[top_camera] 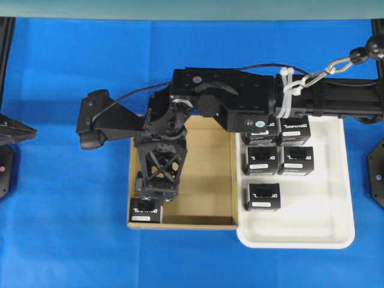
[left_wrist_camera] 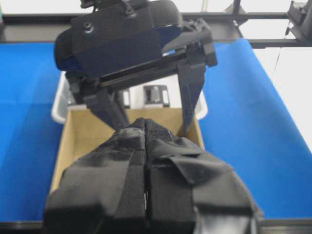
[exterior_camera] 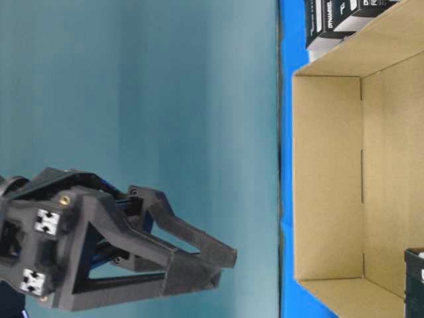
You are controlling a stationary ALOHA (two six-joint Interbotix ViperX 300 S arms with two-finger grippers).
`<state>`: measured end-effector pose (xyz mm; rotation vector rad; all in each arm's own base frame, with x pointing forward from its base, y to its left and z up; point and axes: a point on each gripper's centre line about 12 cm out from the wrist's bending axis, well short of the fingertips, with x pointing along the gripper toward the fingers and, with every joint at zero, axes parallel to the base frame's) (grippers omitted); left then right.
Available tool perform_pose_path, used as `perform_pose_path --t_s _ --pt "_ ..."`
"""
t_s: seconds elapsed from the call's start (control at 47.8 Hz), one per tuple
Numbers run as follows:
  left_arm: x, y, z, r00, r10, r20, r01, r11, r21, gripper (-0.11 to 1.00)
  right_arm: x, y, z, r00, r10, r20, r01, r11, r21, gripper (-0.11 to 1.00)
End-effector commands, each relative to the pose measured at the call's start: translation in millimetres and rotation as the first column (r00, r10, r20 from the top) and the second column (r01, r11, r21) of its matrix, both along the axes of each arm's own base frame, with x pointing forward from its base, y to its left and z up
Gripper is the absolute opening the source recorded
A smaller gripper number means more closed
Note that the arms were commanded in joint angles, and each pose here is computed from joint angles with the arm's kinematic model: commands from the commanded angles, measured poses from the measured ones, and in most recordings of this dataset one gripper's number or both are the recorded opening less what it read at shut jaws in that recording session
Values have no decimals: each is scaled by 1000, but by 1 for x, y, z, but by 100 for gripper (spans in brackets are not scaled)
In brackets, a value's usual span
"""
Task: Pick the box from inside the cardboard box.
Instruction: 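Swing the right arm over the cardboard box toward the black box, then lower the open right gripper around the black box in the corner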
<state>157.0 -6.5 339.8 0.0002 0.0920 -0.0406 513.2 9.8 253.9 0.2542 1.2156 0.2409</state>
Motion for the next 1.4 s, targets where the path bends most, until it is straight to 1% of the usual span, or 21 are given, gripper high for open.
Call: perform_pose_path --t_s 0.0,0.063,0.126,0.188,0.335,0.586,0.711,0.816,0.963,1.088,1.381 --pt "1 0 10 1000 1 23 -1 1000 0 -7 0 -1 -4 1000 -19 -3 19 1000 15 99" --pt "1 0 11 1000 1 26 -1 1000 0 -7 -1 -4 -8 999 -39 -25 40 999 35 98" --pt "1 0 11 1000 -1 26 1 1000 0 -7 -3 -5 -15 997 -56 -46 59 996 67 99" --pt "1 0 11 1000 1 26 -1 1000 0 -7 -4 -4 -22 997 -55 -59 61 992 106 99" --pt "2 0 11 1000 1 25 -1 1000 0 -7 -4 -2 -40 997 -44 -71 53 989 140 99" --pt "2 0 10 1000 1 22 -1 1000 1 -7 6 -1 -74 995 -73 -72 82 987 136 99" --pt "2 0 9 1000 1 20 -1 1000 1 -7 9 3 -90 994 -68 -89 79 988 133 99" --pt "2 0 9 1000 1 18 -1 1000 1 -7 11 9 -101 994 -51 -93 63 990 127 99" --pt "3 0 9 1000 1 17 -1 1000 1 -7 12 15 -110 994 -41 -100 54 990 128 99" --pt "2 0 9 1000 1 18 -1 1000 1 -7 12 18 -110 994 -34 -99 46 991 127 99" --pt "3 0 8 1000 1 14 -1 1000 1 -7 15 14 -119 994 -50 -99 62 991 118 99"
